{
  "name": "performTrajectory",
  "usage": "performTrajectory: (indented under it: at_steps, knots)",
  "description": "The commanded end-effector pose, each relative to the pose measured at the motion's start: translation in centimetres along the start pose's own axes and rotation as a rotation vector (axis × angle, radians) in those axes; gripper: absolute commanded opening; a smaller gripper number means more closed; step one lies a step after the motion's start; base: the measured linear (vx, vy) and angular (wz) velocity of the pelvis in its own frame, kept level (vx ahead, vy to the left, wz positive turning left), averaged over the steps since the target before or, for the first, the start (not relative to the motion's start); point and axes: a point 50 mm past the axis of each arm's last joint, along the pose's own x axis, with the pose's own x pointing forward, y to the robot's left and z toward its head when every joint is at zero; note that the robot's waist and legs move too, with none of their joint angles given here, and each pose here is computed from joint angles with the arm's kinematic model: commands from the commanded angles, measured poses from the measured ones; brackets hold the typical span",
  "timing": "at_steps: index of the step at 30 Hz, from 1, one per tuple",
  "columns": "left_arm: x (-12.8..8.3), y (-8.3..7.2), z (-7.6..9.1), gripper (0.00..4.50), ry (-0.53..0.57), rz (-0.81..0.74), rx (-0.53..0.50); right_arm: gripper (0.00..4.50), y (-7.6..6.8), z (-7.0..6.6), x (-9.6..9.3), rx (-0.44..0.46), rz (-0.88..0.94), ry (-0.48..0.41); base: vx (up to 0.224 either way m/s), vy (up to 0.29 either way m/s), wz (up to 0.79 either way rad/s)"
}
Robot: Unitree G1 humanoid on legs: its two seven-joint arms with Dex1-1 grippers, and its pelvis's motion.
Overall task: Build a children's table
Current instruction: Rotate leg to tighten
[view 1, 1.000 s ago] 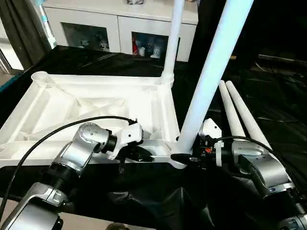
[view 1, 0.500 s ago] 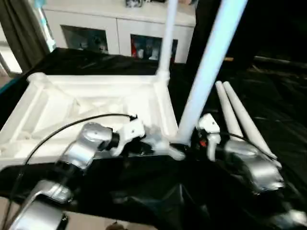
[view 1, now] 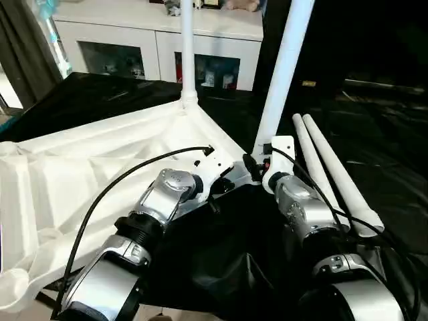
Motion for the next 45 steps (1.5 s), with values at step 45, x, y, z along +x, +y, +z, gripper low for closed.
performTrajectory:
  at_steps: [45]
  knots:
    - [-7.3, -0.7, -3.0, 0.0, -0.08, -0.559, 0.196, 3.09, -1.5, -0.6, -9.7, -0.376, 0.965, 0.194, 0.0, 0.0, 0.0]
